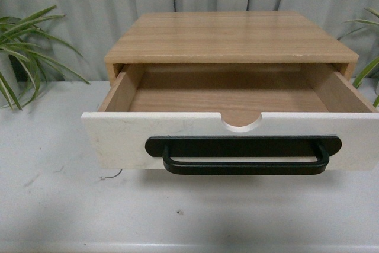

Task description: Pull drawer

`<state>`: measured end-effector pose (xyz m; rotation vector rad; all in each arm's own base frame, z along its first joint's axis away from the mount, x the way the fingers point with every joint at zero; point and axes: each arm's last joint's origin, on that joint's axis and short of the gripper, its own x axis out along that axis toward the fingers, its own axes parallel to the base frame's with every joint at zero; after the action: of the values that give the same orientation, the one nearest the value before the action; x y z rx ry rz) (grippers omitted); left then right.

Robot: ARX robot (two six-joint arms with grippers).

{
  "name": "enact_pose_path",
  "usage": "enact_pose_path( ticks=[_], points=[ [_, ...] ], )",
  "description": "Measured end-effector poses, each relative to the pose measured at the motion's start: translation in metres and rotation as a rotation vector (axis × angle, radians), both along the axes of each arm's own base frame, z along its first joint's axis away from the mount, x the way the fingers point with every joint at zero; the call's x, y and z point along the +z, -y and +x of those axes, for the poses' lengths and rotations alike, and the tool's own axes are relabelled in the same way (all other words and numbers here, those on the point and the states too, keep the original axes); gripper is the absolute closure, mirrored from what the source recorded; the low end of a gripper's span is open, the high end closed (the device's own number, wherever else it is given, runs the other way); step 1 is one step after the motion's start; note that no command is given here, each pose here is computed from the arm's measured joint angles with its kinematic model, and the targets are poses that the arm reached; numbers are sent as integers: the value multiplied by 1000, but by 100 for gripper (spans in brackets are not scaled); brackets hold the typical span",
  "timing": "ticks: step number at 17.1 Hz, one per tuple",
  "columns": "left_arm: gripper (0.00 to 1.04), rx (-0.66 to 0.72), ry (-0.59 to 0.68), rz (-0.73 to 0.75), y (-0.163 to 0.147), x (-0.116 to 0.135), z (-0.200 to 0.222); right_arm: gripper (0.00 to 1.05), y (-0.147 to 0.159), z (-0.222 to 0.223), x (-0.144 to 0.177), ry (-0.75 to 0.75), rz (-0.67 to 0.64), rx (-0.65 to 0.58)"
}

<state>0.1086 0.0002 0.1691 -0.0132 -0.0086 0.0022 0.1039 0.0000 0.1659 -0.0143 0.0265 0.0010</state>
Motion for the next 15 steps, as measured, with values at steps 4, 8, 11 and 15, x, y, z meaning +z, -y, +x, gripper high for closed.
enact_pose_path(
  ticks=[4, 8, 11, 15],
  points=[
    [103, 1, -13, 0, 0, -1, -2, 103, 0, -6, 1, 26, 0, 0],
    [103, -2, -12, 0, 0, -3, -11, 103, 0, -7, 1, 32, 0, -1],
    [25, -2, -12, 0, 0, -3, -11, 24, 0, -7, 1, 32, 0, -1],
    [7, -2, -12, 2, 0, -3, -11, 6, 0, -7, 1, 32, 0, -1]
  ],
)
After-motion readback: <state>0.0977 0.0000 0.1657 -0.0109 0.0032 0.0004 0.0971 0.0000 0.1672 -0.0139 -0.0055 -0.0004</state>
